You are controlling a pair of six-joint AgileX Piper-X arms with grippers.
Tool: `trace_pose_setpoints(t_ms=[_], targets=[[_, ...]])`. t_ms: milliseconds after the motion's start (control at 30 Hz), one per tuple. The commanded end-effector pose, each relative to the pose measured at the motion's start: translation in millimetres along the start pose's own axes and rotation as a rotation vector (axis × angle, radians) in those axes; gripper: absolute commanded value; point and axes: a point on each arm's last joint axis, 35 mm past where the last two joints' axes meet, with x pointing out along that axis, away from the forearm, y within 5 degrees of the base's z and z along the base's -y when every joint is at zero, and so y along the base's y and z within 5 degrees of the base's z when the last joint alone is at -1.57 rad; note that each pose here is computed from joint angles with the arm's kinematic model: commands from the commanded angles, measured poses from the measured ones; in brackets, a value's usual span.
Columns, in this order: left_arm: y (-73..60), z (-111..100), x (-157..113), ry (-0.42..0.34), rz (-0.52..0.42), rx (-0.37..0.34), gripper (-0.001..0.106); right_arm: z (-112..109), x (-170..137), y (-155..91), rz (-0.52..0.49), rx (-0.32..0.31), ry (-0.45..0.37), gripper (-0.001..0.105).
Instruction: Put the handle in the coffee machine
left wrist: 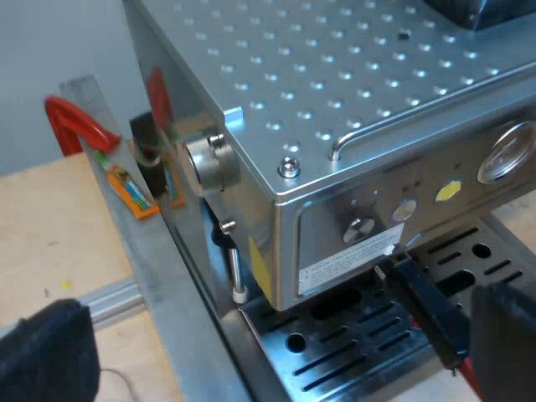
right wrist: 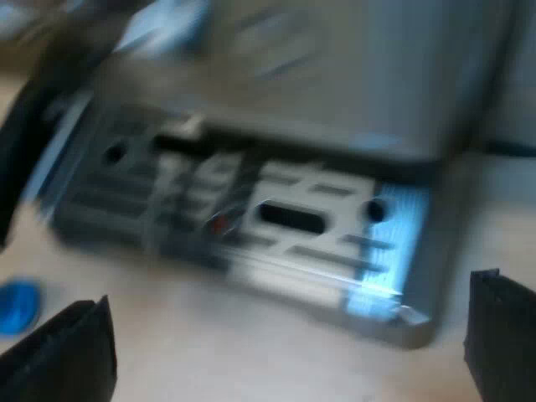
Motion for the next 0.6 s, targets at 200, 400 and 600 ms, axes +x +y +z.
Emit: trace_pose_setpoints(t_ms=[200, 400, 600], targets=[[-10.5, -13.2, -31.7, -0.02, 0.093, -0.011, 0.091, -12.2, -50.6, -61.3, -0.235, 0.055, -0.059, 0.085], [-19.4, -26.1, -53.3, -0.033, 0.112, -0.002, 0.091, -32.8, -87.6, -77.2, -0.377, 0.047, -0.039, 0.085], [-35.5, -49.1, -92.2, -0.108, 0.145, 0.082, 0.091, -53.7, -122.8, -55.7, -0.355, 0.019, -0.064, 0.085]])
